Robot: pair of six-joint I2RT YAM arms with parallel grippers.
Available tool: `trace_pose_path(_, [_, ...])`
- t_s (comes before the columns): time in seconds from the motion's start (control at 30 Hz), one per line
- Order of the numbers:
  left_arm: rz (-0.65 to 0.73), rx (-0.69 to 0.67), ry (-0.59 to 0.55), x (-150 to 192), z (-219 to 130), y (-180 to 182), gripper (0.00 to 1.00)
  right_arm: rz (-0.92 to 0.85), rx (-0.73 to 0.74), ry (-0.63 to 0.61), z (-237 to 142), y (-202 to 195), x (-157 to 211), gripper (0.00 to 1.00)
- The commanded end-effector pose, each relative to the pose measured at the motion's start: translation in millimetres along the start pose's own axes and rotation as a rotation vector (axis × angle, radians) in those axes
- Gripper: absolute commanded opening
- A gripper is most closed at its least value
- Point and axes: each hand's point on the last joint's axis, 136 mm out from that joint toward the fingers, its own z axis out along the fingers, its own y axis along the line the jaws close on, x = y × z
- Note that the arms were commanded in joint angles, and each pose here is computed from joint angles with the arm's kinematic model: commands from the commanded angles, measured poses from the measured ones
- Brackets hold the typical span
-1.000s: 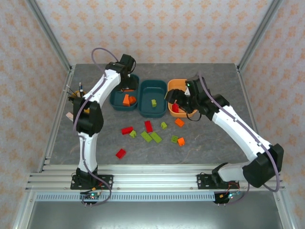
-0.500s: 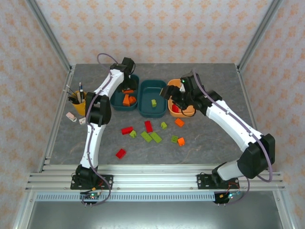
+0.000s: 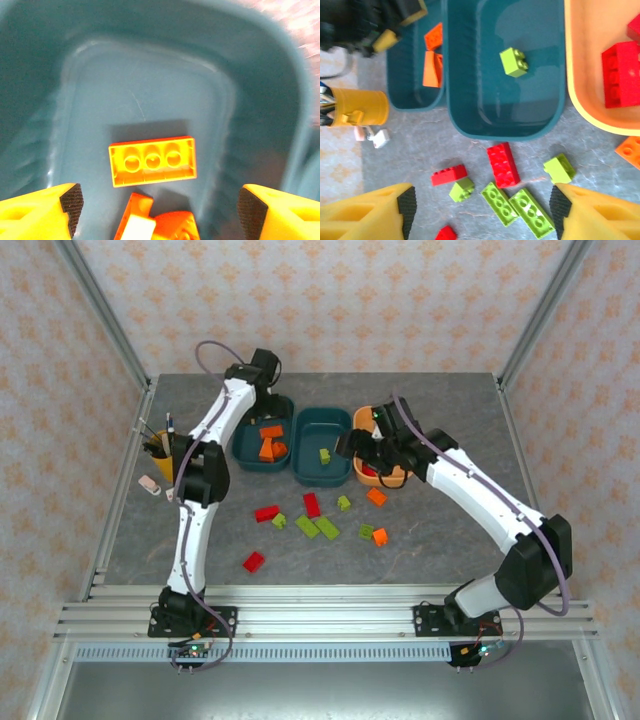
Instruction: Sort the legos into containers by color
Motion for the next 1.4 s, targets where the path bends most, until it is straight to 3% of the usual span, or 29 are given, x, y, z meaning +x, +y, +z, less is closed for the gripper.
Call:
trace_pose_path(0.0, [-0.05, 0.046, -0.155, -19, -90, -2, 0.82, -0.147, 0.112, 0.03, 2, -3, 16, 0.69])
trace_pose_path(0.13, [-0.069, 0.09, -0.218, -3, -140, -2, 0.82, -0.247, 0.163, 0.072, 17, 6, 43, 0.64])
trace_pose_path(0.27, [-0.101, 0.14, -0.256, 40, -184, 10, 0.82, -0.353, 0.184, 0.101, 33, 23, 68, 0.62])
trace_pose_path(0.43, [-0.213, 0.123, -0.271, 117, -210, 56, 0.82, -0.501, 0.136, 0.199, 57, 57, 112, 0.62])
trace_pose_path(0.6, [-0.302, 0.082, -0.288, 204, -228, 115, 0.82, -0.749, 0.068, 0.345, 83, 92, 191, 0.71])
trace_pose_path(0.8, [-0.37, 0.049, -0.34, 275, -257, 172, 0.83, -0.894, 0.096, 0.465, 115, 101, 257, 0.78])
trace_pose_path(0.97, [-0.398, 0.043, -0.373, 300, -278, 194, 0.82, -0.93, 0.136, 0.494, 137, 103, 279, 0.85])
trace_pose_path(1.13, [-0.407, 0.052, -0.398, 307, -288, 201, 0.82, -0.949, 0.254, 0.468, 157, 87, 273, 0.84])
trace_pose_path(1.37, [-0.395, 0.06, -0.405, 307, -293, 201, 0.82, -0.96, 0.241, 0.51, 173, 88, 285, 0.8])
